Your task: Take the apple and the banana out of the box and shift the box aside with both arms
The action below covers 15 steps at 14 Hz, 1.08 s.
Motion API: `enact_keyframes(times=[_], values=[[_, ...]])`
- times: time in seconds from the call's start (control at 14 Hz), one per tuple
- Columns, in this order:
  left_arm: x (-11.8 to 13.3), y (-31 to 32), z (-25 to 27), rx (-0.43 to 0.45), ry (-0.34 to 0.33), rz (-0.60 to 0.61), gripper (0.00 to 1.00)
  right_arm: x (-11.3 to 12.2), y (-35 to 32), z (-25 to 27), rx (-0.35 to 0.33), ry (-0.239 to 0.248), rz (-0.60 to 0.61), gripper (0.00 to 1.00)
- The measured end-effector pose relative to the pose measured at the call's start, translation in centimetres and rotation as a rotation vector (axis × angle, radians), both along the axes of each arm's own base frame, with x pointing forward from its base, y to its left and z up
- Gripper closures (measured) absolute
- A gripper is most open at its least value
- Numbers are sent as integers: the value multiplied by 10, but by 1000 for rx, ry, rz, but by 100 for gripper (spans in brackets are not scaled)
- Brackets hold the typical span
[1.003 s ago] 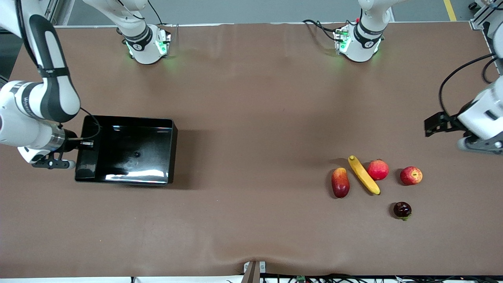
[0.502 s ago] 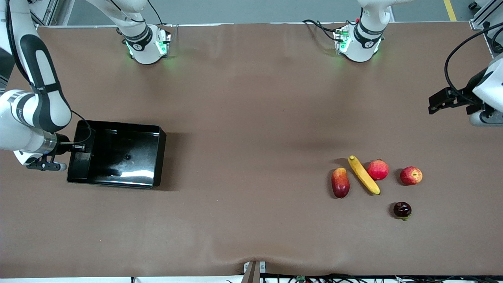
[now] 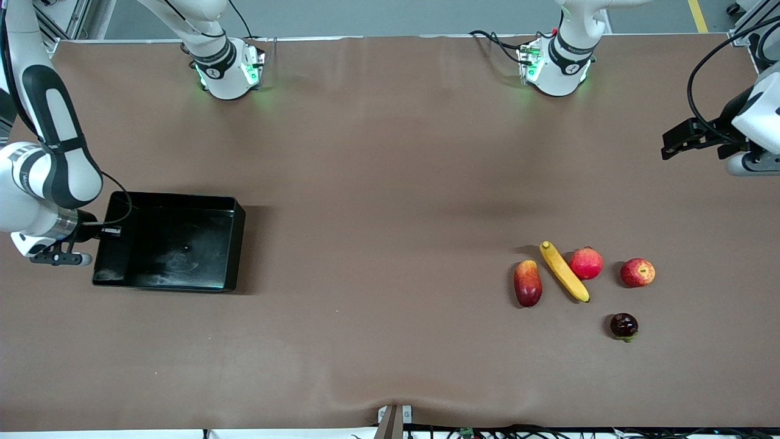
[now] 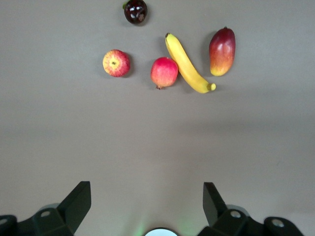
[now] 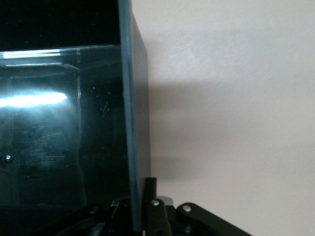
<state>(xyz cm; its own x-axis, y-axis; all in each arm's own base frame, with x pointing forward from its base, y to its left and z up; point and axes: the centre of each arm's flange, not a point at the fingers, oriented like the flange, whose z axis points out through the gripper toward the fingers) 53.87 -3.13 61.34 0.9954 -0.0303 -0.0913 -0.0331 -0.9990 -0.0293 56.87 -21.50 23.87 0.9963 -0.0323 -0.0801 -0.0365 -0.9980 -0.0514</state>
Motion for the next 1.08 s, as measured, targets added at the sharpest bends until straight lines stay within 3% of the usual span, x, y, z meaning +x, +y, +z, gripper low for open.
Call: enact_keyframes(times=[0.43,0.79,1.08], values=[[-30,-17,12,8,-15,-29,0,-6,-21,-16,0,-13,14,94],[-30,-11,12,7,-17,-19,0,2,-17,-6,15,2,26,47],[-30,-9,12,7,-19,-14,0,28,-5,41,39,38,61,6]])
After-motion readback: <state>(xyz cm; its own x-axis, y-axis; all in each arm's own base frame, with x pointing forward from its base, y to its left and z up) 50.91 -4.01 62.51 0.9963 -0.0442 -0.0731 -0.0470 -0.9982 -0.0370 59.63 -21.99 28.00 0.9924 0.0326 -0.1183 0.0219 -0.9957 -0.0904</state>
